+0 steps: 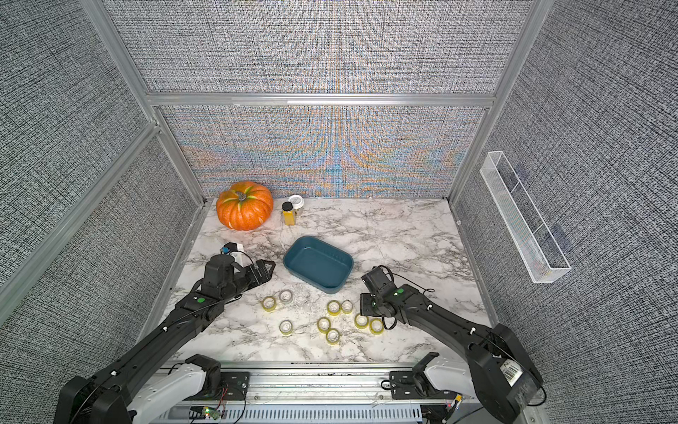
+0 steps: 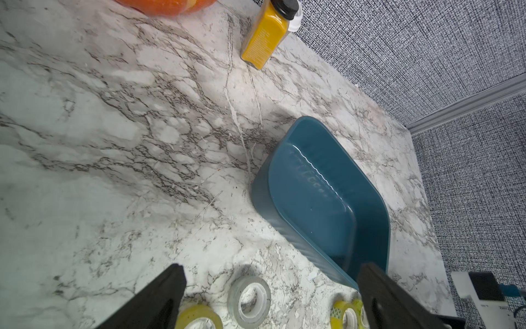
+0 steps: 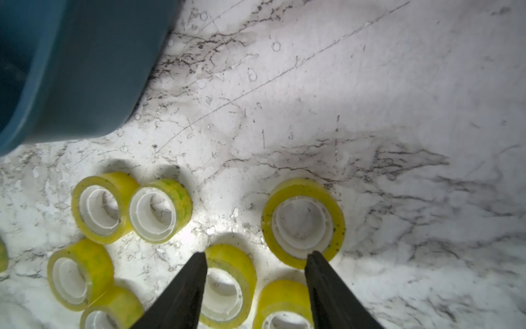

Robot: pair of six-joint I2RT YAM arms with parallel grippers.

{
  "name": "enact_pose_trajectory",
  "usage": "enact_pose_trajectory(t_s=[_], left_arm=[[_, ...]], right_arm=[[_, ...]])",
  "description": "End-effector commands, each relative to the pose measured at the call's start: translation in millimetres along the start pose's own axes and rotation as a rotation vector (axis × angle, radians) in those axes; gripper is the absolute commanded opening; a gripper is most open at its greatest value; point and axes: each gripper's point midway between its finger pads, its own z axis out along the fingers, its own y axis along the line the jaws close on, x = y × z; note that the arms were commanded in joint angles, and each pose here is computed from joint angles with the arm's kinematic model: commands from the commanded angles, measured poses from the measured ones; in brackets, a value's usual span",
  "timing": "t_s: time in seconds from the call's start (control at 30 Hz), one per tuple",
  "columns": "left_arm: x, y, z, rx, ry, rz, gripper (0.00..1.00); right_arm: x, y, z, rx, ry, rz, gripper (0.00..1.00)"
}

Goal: Put the transparent tape into the storage box
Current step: Pick up the tape from the center of the board.

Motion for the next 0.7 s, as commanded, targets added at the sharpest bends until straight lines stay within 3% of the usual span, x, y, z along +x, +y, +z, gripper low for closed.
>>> enact_pose_trajectory(t_s=[0.0,0.43,0.67], left_arm=[[-6,-3,0,0.004,-0.028,0.002,1.00],[-5,-15,3,0.015,-0.015,0.015,1.00],[-9,-18,-5,0.010,-0.034,0.018,1.00]], right_arm=[[-3,-5,4,0.048,-0.001,-0.025,0.58],[12,-15,29,0.172,0.046,-0.063,0.54],[16,-19,28,0.198,0.038,-0.055,0.26]])
